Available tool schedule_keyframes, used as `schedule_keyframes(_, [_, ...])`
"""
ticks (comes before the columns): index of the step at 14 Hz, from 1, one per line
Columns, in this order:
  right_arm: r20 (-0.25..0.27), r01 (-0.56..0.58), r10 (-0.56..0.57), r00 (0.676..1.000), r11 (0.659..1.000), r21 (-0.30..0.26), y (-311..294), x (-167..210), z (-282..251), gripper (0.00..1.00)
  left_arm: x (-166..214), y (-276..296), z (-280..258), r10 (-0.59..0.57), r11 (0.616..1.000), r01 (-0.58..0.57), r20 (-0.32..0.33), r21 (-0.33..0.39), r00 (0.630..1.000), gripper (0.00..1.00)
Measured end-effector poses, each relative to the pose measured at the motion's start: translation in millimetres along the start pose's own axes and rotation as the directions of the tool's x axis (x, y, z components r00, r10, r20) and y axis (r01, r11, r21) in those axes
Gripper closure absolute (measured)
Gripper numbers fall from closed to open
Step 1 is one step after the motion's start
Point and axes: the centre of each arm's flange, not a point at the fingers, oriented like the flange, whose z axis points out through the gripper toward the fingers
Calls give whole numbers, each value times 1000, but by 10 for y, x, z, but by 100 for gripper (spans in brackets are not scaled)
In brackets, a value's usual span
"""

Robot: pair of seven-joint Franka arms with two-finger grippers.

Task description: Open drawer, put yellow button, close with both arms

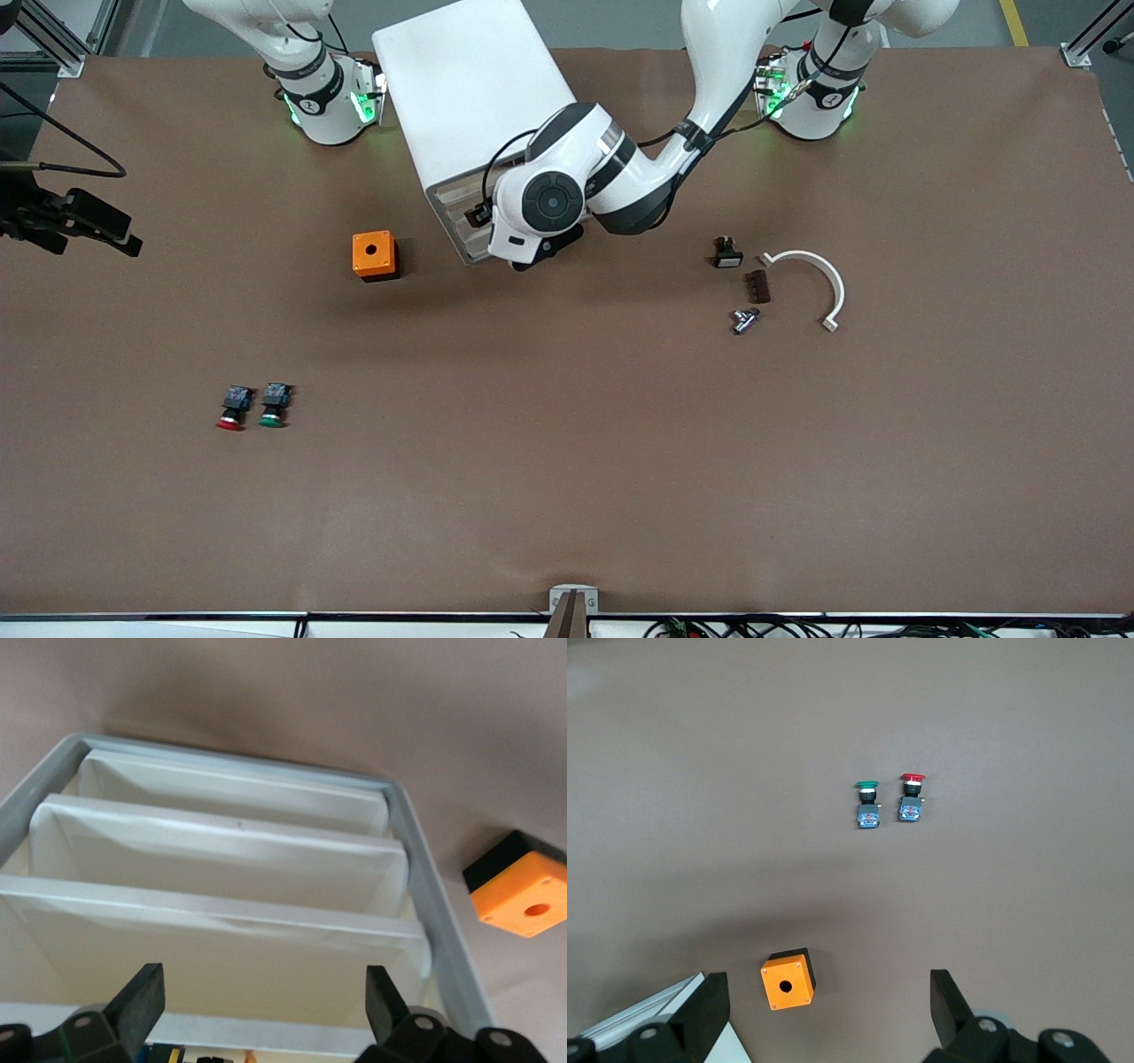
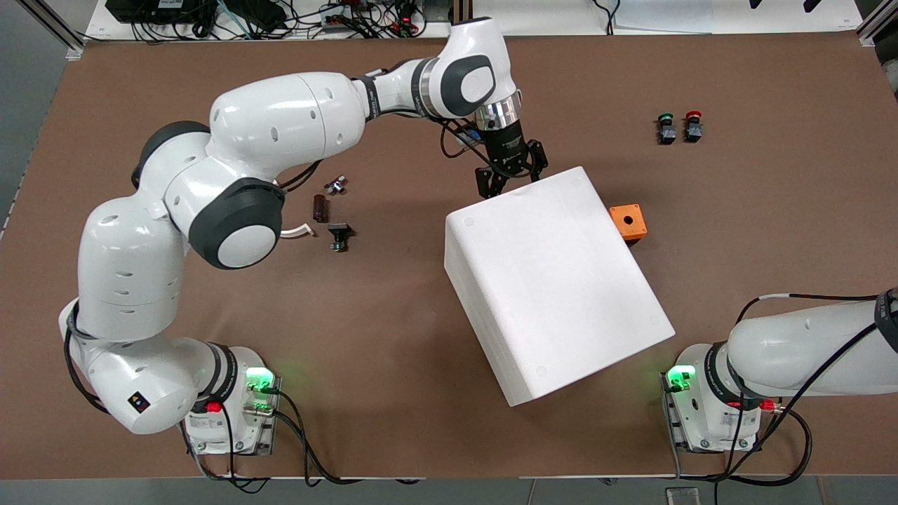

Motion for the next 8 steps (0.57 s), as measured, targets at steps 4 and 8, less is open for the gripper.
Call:
schedule_keyframes(4, [0,32,-32,999,999,0,-13,-1,-1,0,479,-83,-703,-35,996,28,-93,-79,995,0])
schedule_keyframes(8, [0,57,-57,998,998,0,-35,-1,-1,0,857,-489,-1830,-21,989,-13,-227,-149,974,0])
